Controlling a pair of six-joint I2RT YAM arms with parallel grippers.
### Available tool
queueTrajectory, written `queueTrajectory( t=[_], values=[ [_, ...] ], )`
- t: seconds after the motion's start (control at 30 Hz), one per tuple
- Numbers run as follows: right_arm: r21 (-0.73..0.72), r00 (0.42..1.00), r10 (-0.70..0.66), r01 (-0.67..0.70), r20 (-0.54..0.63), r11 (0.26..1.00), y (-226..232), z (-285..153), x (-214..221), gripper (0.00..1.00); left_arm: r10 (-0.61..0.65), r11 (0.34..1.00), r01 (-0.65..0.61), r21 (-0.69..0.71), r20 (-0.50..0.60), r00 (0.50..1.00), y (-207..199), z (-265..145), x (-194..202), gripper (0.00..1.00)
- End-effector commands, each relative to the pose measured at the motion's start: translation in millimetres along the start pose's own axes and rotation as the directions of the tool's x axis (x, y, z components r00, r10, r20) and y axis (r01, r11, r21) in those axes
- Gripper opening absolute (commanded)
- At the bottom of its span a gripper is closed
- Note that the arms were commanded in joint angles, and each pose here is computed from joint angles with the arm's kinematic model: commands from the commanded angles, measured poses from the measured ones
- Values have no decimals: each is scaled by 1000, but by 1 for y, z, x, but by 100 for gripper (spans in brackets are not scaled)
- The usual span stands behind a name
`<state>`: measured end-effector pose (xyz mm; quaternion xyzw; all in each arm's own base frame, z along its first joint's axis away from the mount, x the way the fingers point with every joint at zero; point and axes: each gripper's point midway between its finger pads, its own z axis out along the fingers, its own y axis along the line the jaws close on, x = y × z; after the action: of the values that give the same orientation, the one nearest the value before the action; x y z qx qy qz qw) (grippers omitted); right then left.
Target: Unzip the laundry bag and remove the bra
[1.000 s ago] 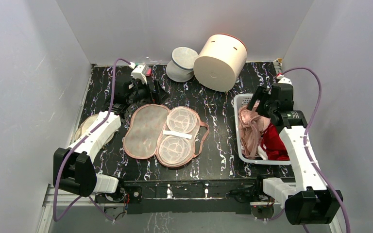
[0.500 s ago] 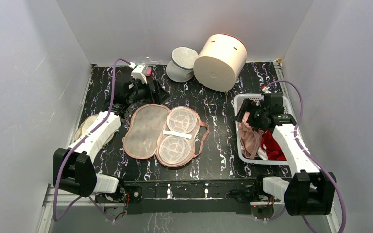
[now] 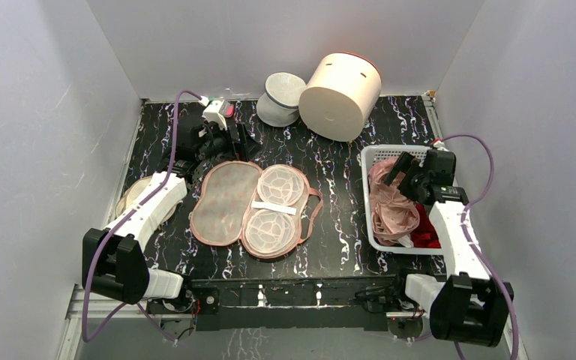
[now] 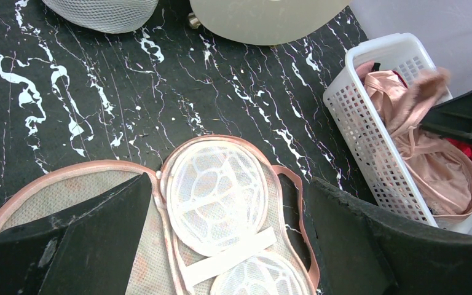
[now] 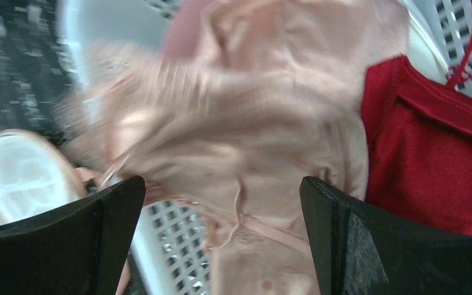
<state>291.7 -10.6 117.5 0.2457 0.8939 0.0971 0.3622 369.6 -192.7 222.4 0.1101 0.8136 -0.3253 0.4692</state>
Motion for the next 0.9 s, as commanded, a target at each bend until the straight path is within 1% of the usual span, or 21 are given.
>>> queueTrajectory(
  t=[0.0, 0.1, 0.17, 0.27, 0.47, 0.67, 0.73, 0.77, 0.87],
  values=[
    [-193, 991, -7, 33, 134, 981, 50, -51, -46, 98, 25, 999, -27, 38, 34, 999, -10, -3, -11, 98],
    [-231, 993, 22, 5, 116, 973, 56, -66, -39, 97, 24, 999, -25, 35, 31, 999, -9, -2, -10, 98],
    [-225, 993, 46, -22, 106, 974, 53, -71, -32, 96, 23, 999, -24, 34, 31, 999, -9, -2, -9, 98],
    [-168, 989, 81, -60, 120, 984, 39, -70, -23, 95, 23, 999, -24, 34, 32, 999, -9, -2, -9, 98],
    [-3, 975, 166, -168, 147, 986, -3, -43, -3, 94, 27, 999, -28, 24, 30, 999, -7, -1, -7, 98],
    [38, 962, 203, -213, 184, 976, -12, -34, -8, 94, 56, 998, -56, -14, -1, 998, -2, 4, 4, 98],
    [6, 966, 177, -181, 186, 983, -5, -37, -12, 94, 71, 997, -71, -26, -18, 997, -2, 6, 9, 98],
    [-28, 972, 146, -143, 185, 989, 2, -41, -14, 94, 78, 996, -79, -31, -27, 997, -2, 8, 12, 98],
    [-188, 982, 50, -15, 181, 982, 35, -62, -21, 96, 94, 994, -97, -42, -66, 993, -1, 15, 24, 98]
  ],
)
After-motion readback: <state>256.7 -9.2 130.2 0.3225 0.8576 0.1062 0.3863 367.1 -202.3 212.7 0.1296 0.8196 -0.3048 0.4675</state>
